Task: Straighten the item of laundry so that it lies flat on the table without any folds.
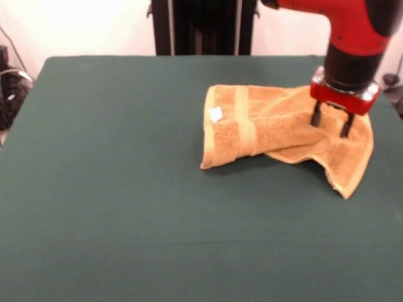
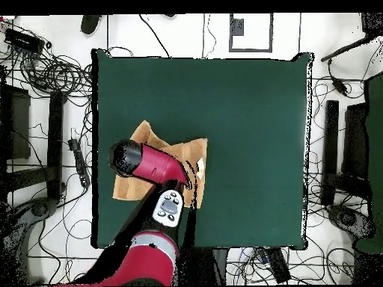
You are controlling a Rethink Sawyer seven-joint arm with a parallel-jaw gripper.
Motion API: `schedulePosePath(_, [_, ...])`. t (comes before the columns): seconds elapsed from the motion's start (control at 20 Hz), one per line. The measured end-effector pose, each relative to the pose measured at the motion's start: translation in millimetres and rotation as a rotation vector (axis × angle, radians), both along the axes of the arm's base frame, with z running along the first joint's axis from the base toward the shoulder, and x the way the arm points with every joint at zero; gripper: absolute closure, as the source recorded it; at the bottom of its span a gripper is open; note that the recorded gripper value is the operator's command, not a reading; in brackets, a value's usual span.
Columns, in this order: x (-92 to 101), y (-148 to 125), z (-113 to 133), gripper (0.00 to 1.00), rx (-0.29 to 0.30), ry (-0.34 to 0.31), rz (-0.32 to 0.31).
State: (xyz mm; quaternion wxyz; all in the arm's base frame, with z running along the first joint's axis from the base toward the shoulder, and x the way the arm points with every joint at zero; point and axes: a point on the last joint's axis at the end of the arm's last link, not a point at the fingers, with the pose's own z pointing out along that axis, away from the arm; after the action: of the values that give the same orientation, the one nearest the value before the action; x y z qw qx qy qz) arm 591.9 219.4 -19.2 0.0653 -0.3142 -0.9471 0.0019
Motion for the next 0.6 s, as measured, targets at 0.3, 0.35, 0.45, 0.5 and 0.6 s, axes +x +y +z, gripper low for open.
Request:
schedulePosePath(0.3, [-17.7, -36.3, 12.9, 0.00, -0.016, 0.033, -0.025])
schedulePosePath(0.35, [-20.3, -43.7, 14.2, 0.00, -0.021, 0.038, -0.022])
schedulePosePath(0.45, [-24.7, -56.7, 12.7, 0.00, -0.036, 0.044, -0.011])
schedulePosePath(0.5, [-26.8, -65.4, 10.2, 0.00, -0.046, 0.045, -0.004])
schedulePosePath(0.6, [-29.0, -82.0, 3.5, 0.00, -0.066, 0.041, 0.009])
